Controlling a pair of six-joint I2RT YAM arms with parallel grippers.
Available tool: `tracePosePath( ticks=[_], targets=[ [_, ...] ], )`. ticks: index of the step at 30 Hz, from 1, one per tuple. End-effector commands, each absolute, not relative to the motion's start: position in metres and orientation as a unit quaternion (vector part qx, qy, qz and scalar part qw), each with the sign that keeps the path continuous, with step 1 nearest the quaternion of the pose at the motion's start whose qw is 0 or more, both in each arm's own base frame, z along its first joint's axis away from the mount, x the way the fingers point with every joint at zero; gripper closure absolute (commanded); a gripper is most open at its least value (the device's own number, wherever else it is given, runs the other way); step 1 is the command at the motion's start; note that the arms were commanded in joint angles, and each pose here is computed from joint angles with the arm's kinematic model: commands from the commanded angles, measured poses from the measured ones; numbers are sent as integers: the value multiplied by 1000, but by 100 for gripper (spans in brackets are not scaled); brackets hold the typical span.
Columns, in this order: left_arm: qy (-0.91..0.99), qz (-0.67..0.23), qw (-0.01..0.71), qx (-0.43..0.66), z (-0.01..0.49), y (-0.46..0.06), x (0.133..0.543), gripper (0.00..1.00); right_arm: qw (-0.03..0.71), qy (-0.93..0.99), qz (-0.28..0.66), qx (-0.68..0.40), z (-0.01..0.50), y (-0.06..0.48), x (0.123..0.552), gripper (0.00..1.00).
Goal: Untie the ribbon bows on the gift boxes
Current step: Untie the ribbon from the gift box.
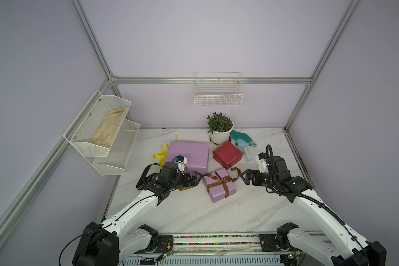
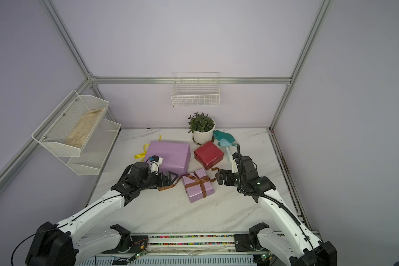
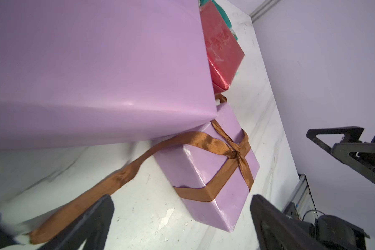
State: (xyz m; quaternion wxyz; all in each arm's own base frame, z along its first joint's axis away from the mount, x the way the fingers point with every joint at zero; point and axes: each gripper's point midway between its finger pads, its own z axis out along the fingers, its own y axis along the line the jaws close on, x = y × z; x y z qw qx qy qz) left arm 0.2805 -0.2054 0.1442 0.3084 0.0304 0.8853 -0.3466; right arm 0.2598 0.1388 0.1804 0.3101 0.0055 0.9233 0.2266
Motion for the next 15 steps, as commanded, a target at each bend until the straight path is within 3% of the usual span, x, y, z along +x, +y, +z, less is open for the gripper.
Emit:
tracePosePath(
  ticks=[1, 8, 15],
  targets=[
    [857, -385, 337, 60, 168, -235, 295, 0, 297, 927, 226, 30, 178, 148, 254, 3],
    [834, -391, 385, 64, 172, -251, 330, 0, 228, 924, 305, 25, 139, 208, 218, 3],
    [827, -413, 369, 95, 164, -282, 356, 0, 248, 893, 372, 49, 127, 233, 227, 3]
  ],
)
